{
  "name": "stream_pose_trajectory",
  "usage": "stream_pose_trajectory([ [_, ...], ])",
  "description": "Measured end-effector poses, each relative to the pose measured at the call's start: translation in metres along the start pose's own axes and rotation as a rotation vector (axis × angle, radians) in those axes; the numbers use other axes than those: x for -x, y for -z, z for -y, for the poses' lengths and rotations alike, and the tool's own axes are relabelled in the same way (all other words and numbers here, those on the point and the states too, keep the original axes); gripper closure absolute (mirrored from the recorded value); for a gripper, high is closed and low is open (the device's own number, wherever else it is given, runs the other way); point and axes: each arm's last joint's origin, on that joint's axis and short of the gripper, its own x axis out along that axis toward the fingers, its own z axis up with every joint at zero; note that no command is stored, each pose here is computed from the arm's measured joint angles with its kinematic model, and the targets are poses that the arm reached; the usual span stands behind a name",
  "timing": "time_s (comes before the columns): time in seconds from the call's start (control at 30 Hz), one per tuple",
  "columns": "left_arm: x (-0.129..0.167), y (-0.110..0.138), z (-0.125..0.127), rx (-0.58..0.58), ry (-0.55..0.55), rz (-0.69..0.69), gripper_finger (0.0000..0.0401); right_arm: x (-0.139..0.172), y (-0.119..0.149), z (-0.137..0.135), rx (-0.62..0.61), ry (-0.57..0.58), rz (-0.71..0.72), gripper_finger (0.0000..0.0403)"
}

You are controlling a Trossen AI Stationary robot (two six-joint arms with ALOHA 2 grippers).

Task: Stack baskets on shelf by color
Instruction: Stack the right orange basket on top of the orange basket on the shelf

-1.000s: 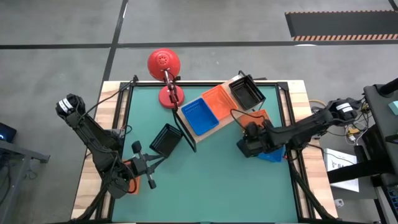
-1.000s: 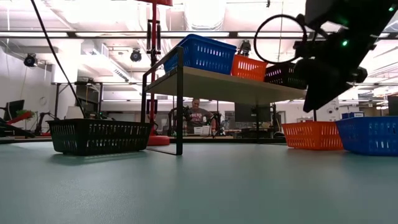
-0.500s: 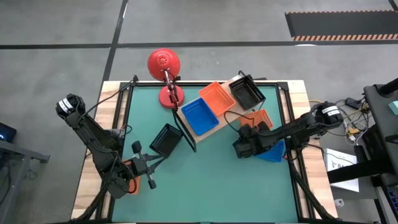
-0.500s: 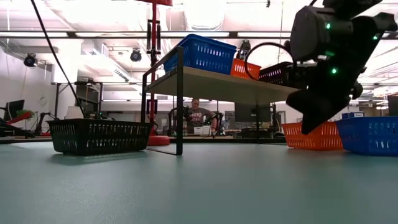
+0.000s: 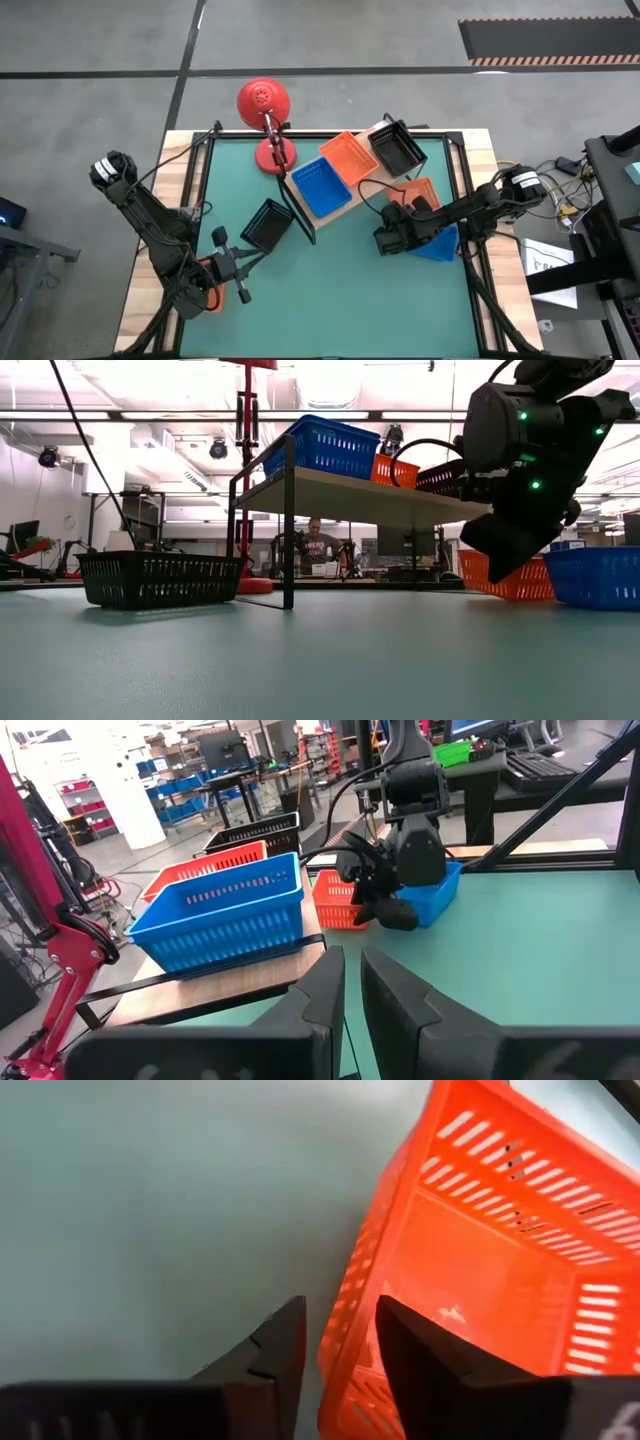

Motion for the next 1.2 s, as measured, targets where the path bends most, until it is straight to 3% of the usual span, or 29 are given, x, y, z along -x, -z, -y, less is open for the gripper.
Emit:
stream_pose_trajectory([
  [0.3,0.0,0.0,0.0,0.003,0.0,0.0,0.0379,0.001,0.0,-0.001,-0.003,-0.017,-0.017,0.0385],
  [0.57,0.0,0.0,0.0,0.002,0.0,0.0,0.0379,0.009,-0.006,-0.008,0.058,-0.08,-0.046,0.0391],
  [0.8,0.0,0.0,0.0,0.002,0.0,0.0,0.0379,0.037,-0.016,-0.017,0.175,-0.149,-0.126,0.0391],
  [0.93,0.0,0.0,0.0,0.001,0.0,0.0,0.0379,0.06,-0.021,-0.022,0.289,-0.218,-0.199,0.0391],
  [1.2,0.0,0.0,0.0,0.001,0.0,0.0,0.0379,0.121,-0.023,-0.037,0.622,-0.512,-0.298,0.0391],
])
